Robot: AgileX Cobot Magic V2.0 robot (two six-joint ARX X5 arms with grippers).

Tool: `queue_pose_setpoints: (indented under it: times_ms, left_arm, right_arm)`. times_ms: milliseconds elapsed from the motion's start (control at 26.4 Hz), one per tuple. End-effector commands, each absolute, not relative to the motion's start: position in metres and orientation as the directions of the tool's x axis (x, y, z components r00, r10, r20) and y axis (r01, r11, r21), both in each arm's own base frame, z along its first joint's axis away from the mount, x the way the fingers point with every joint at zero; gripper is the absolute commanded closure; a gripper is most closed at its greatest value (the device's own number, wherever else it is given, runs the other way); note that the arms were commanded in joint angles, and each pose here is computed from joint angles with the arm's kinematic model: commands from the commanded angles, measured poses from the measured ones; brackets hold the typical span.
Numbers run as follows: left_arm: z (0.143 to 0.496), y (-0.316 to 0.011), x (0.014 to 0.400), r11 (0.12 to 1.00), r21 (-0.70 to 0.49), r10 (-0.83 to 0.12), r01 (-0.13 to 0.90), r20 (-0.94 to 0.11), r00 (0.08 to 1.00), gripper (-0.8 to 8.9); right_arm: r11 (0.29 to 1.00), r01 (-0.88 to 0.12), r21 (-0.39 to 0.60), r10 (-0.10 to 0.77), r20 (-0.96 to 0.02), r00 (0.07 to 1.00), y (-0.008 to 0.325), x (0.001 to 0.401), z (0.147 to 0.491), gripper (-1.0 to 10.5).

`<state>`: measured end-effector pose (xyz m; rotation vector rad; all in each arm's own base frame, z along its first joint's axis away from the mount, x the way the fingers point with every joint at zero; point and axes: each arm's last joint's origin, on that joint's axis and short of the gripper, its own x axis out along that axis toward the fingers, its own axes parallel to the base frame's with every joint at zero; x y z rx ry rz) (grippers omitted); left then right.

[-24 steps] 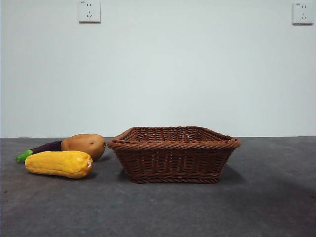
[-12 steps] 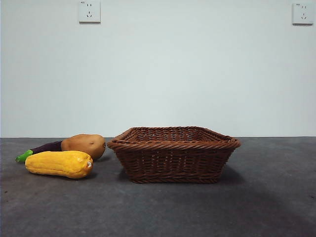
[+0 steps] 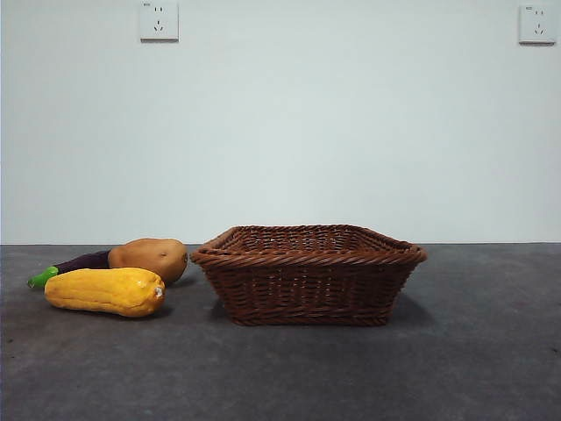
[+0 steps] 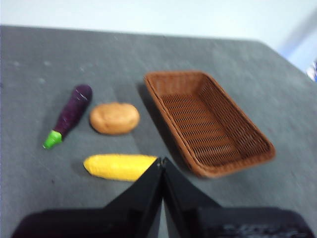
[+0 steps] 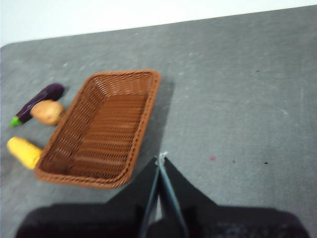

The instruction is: Help me put the vegetables on the table into the basket

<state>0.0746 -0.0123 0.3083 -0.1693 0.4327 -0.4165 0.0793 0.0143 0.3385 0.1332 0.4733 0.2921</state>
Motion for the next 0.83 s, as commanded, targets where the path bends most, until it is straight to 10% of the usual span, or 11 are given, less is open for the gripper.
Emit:
queue_pose_setpoints:
  times_ms: [38, 568, 720, 833]
  left_arm:
    - [0.321, -0.013, 0.073, 0.899, -0.204, -0.438, 0.388, -0.403, 0.803, 8.2]
    - [0.336, -0.016, 0.072, 0.881, -0.194, -0.472, 0.431, -0.411, 0.78, 7.93]
    - [0.336, -0.016, 0.073, 0.882, -0.195, -0.471, 0.43, -0.411, 0.78, 2.14]
    - [0.335, -0.016, 0.076, 0.882, -0.201, -0.471, 0.427, -0.423, 0.774, 1.85]
  right_arm:
    - [0.948, -0.27, 0.166, 0.317, -0.458, 0.831, 0.014, 0.078, 0.352, 9.6]
    - [0.948, -0.293, 0.126, 0.311, -0.567, 0.763, 0.015, 0.081, 0.358, 9.1]
    - [0.939, -0.314, 0.143, 0.338, -0.564, 0.753, 0.016, 0.081, 0.358, 5.3]
    - [0.932, -0.326, 0.159, 0.356, -0.575, 0.737, 0.017, 0.086, 0.357, 4.0]
